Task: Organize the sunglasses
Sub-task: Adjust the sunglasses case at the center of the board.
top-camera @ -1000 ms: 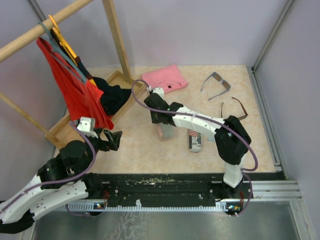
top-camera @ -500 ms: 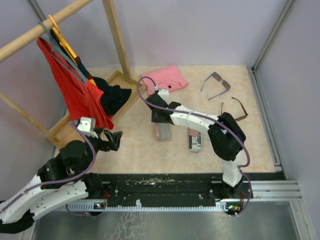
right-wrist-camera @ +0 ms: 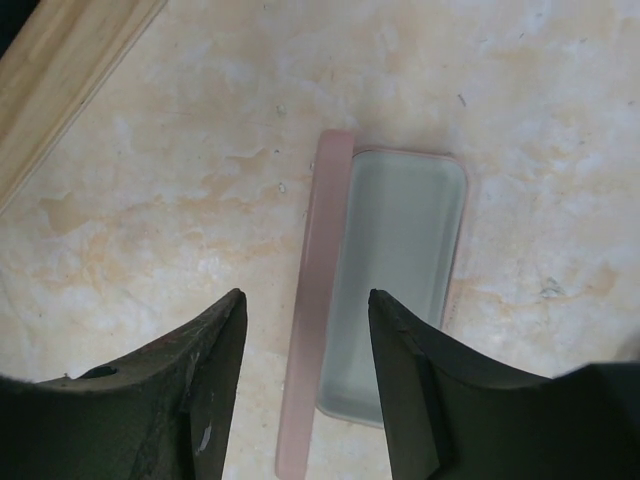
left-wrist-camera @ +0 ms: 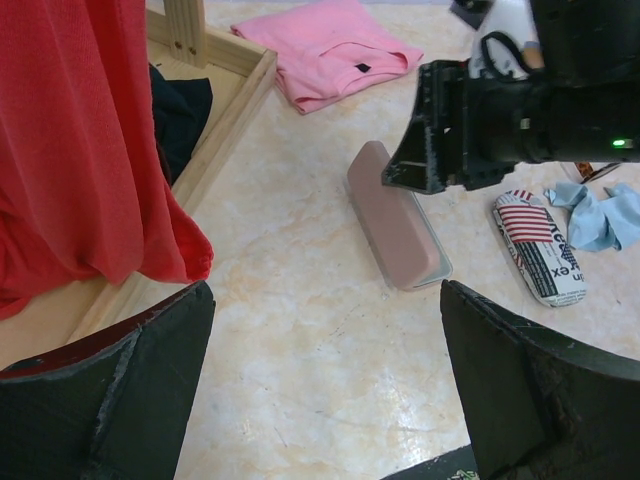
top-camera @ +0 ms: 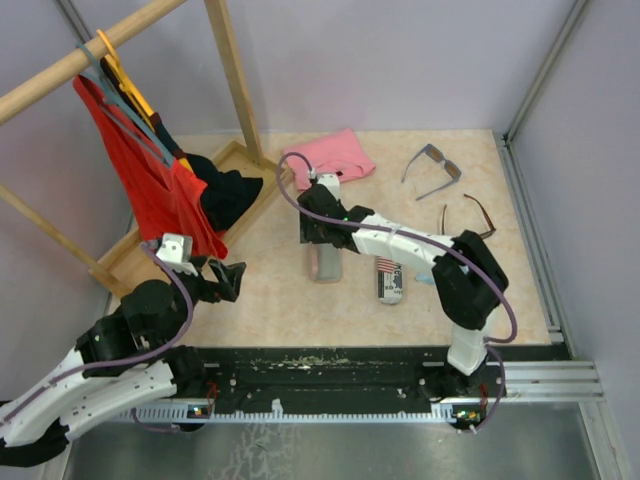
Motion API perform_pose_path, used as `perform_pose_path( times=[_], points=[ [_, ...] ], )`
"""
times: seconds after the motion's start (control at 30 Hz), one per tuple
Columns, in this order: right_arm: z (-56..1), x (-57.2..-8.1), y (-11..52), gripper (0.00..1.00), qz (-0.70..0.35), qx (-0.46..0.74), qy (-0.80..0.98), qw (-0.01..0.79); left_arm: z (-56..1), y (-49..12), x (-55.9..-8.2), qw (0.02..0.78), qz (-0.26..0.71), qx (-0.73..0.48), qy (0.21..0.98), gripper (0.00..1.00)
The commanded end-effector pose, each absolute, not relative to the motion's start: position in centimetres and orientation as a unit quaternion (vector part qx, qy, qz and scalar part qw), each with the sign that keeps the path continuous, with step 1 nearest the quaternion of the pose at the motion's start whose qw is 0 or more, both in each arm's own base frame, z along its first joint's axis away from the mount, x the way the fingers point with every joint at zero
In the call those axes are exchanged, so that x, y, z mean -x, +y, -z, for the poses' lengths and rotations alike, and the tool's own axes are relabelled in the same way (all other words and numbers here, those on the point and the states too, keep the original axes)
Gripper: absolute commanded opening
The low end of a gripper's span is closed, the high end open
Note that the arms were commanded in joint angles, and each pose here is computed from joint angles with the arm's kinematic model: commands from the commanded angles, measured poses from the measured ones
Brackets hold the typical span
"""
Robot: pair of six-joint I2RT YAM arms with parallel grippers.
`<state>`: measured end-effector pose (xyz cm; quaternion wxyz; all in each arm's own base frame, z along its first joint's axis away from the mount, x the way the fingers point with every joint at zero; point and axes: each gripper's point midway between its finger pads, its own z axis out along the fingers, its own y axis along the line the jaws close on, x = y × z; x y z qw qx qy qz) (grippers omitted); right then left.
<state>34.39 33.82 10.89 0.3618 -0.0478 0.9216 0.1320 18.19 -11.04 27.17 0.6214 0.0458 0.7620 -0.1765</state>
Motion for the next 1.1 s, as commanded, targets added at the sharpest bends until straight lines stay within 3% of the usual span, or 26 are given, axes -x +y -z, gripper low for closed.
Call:
perform_pose_path(
  times=[0.0,0.2,0.3,0.67,1.07],
  points=[
    [-18.9,-35.7,32.7,0.51,-0.171,0.069,0.868,0.462,-26.8,-11.4,-18.4,0.620,0.171,-0.052,0.764,0.99],
    [-18.7,-38.6,27.6,0.49,-0.145,0.035,0.878,0.455,-26.3,-12.7,-18.7,0.603,0.171,-0.064,0.776,0.99],
    [-15.7,-41.0,26.6,0.47,-0.114,0.044,0.899,0.421,-25.7,-14.5,-18.7,0.582,0.189,-0.070,0.788,0.99],
    [-8.5,-47.1,29.0,0.43,-0.063,0.090,0.929,0.353,-23.0,-18.0,-18.9,0.538,0.231,-0.055,0.809,0.97],
    [-4.5,-45.3,30.4,0.43,-0.059,0.149,0.944,0.289,-22.3,-16.3,-18.6,0.542,0.211,-0.042,0.813,0.98]
  ],
)
